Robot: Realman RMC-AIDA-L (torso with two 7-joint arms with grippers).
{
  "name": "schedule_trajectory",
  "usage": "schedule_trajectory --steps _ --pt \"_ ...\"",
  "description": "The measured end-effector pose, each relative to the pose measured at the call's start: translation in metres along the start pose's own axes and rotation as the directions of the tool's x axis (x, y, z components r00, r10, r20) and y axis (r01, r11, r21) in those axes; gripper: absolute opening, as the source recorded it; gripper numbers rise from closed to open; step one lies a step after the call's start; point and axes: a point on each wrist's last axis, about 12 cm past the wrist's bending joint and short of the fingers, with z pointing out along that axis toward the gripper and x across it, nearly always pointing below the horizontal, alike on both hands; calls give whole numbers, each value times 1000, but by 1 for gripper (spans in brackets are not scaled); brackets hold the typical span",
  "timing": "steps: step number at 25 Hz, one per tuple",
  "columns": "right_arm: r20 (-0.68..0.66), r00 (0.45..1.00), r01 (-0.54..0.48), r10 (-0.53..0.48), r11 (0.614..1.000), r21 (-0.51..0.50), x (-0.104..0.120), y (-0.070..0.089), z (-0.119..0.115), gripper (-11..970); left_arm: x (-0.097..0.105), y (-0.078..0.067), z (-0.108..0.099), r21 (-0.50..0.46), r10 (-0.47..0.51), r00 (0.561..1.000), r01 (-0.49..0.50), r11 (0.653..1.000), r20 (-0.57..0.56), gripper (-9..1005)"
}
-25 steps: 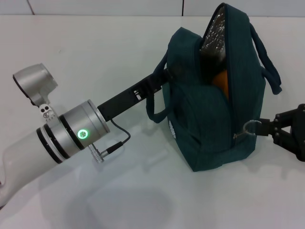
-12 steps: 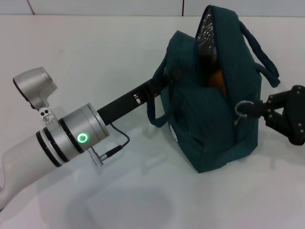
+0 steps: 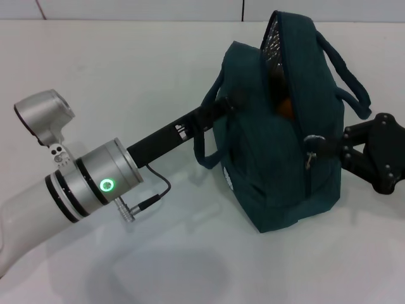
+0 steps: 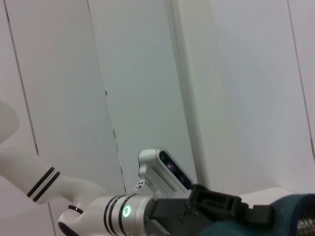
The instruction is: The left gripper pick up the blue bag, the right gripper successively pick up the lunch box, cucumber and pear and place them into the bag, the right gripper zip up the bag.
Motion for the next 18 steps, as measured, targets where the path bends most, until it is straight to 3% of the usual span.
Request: schedule_trajectory --steps 5,18 --pt "9 1000 0 0 1000 -1 0 -1 2 7 -1 2 -4 -8 18 1000 -18 1000 9 213" --pt "38 999 11 -10 1000 -12 -1 -2 9 7 -14 5 -21 -19 130 987 -129 991 94 748"
